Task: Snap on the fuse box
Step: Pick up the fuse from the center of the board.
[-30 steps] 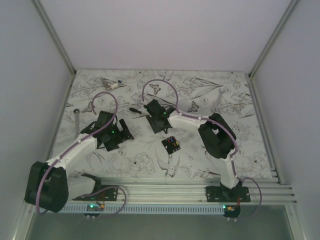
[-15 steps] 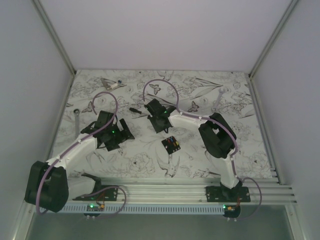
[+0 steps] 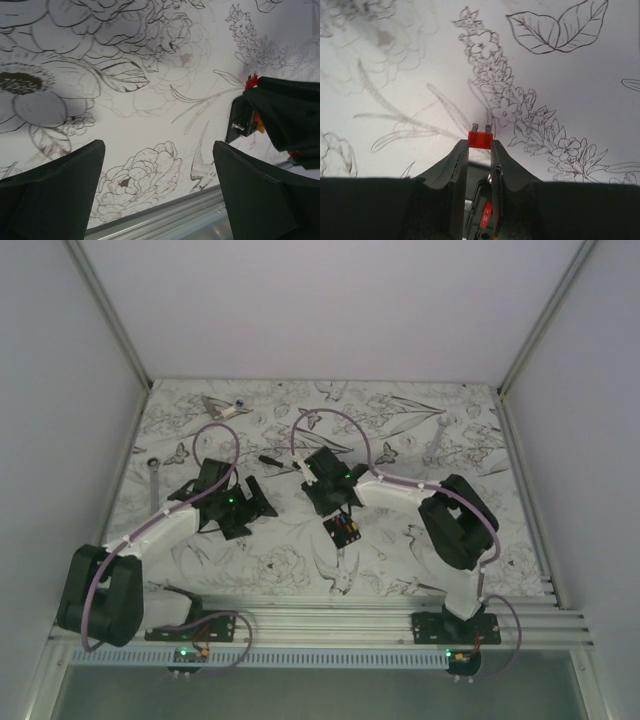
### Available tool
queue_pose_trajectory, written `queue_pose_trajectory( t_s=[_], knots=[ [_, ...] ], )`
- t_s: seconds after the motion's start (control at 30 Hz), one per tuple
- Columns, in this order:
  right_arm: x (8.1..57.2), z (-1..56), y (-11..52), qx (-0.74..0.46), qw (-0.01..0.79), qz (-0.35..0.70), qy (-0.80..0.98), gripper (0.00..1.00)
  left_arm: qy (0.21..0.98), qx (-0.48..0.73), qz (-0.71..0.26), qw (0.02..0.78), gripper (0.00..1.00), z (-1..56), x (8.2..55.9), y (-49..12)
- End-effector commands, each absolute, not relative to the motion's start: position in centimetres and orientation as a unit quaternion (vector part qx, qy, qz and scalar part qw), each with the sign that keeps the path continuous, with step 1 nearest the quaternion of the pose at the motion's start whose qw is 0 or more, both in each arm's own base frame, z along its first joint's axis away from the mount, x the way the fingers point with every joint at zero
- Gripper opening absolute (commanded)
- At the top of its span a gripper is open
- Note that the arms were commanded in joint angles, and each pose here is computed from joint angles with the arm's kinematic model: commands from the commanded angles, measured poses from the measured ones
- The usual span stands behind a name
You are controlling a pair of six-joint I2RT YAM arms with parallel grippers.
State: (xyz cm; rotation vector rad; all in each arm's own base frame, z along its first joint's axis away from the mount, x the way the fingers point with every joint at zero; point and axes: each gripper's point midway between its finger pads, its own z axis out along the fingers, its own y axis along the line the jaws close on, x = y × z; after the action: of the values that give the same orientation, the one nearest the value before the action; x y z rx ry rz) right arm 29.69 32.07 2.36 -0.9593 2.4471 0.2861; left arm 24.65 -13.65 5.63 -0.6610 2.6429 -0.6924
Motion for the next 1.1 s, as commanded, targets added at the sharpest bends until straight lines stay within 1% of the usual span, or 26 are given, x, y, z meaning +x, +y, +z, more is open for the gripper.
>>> queue_pose_trajectory(
  t_s=[0.0,0.17,0.43,0.53,0.73,0.83,0.9,1.07],
  knots=[
    [29.8,6.1,34.3,-0.410,0.310,0.171,0.840,0.18,0.913,-0.227,-0.304,0.147,0.92,6.9,25.7,-15.8],
    [28.8,7.9,34.8,-0.440,0.336,0.206,0.807,0.18,0.896,-0.217,-0.363,0.134,0.85,8.5,26.6,-17.8],
    [27.1,10.6,36.2,-0.467,0.362,0.272,0.759,0.18,0.879,-0.192,-0.419,0.125,0.72,11.1,26.9,-20.4],
    [26.6,11.6,36.5,-0.471,0.375,0.290,0.744,0.18,0.874,-0.186,-0.432,0.123,0.64,11.8,27.2,-21.3],
    [25.6,12.6,36.9,-0.481,0.379,0.316,0.725,0.18,0.872,-0.179,-0.438,0.121,0.42,12.2,27.8,-22.4],
    [25.3,12.8,36.9,-0.482,0.381,0.324,0.719,0.18,0.873,-0.173,-0.439,0.119,0.33,12.2,28.0,-22.9],
    [25.3,12.9,36.9,-0.482,0.384,0.327,0.716,0.18,0.874,-0.171,-0.441,0.116,0.29,12.1,28.0,-23.1],
    [25.3,13.1,36.9,-0.480,0.389,0.328,0.714,0.17,0.873,-0.168,-0.444,0.110,0.25,12.0,27.8,-23.5]
  ],
)
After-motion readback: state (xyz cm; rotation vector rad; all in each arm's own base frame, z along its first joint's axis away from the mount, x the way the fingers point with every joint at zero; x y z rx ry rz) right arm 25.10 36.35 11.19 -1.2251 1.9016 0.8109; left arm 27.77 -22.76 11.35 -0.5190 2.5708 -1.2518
